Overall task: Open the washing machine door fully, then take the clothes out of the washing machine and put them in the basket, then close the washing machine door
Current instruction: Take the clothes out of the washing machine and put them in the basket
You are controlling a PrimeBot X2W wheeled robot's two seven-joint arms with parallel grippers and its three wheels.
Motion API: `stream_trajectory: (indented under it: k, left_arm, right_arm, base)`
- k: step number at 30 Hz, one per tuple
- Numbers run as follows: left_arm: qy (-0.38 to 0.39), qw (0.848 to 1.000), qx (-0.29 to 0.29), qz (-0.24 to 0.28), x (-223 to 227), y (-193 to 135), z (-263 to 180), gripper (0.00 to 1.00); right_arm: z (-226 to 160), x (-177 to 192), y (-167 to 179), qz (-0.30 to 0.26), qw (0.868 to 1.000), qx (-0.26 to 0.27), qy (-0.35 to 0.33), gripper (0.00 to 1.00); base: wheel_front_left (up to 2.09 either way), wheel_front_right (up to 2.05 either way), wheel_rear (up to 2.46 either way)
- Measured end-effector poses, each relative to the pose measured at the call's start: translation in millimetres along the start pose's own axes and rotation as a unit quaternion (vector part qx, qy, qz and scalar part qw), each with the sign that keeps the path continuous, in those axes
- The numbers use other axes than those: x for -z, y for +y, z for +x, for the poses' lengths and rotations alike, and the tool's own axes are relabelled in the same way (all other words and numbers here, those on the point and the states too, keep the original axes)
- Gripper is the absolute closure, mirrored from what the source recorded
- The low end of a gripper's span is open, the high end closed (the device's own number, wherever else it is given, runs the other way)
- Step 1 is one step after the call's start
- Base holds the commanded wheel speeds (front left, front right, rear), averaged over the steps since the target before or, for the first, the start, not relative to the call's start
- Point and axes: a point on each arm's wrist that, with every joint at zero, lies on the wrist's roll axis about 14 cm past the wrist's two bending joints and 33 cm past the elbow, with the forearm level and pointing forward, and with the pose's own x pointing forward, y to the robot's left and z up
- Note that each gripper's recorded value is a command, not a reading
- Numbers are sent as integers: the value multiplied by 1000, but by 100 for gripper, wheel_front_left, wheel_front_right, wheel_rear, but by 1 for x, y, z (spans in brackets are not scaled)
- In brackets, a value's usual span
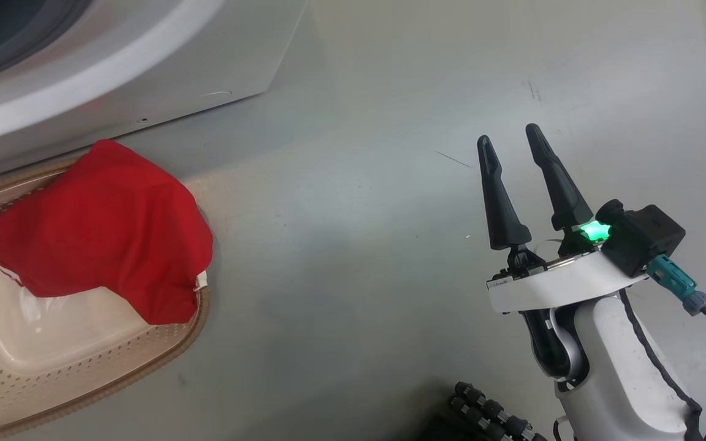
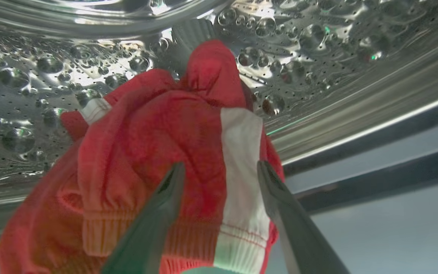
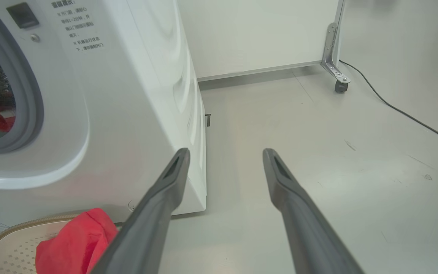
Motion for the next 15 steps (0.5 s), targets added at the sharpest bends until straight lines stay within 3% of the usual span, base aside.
stream_trajectory:
  k: [12,14,15]
  left_arm:
    - [55,997,-44,-9,18,21,0,0]
    - [66,997,-46,-13,22,22,0,60]
    - [71,996,-47,-13,24,22,0,60]
  right_arm:
    - [3,-1,1,-2,1000,-4,-1,0]
    - [3,-1,1,-1,1000,-4,-1,0]
    - [3,-1,2,-1,1000,-4,-1,0]
  base:
    - [0,0,0]
    - [0,0,0]
    - [0,0,0]
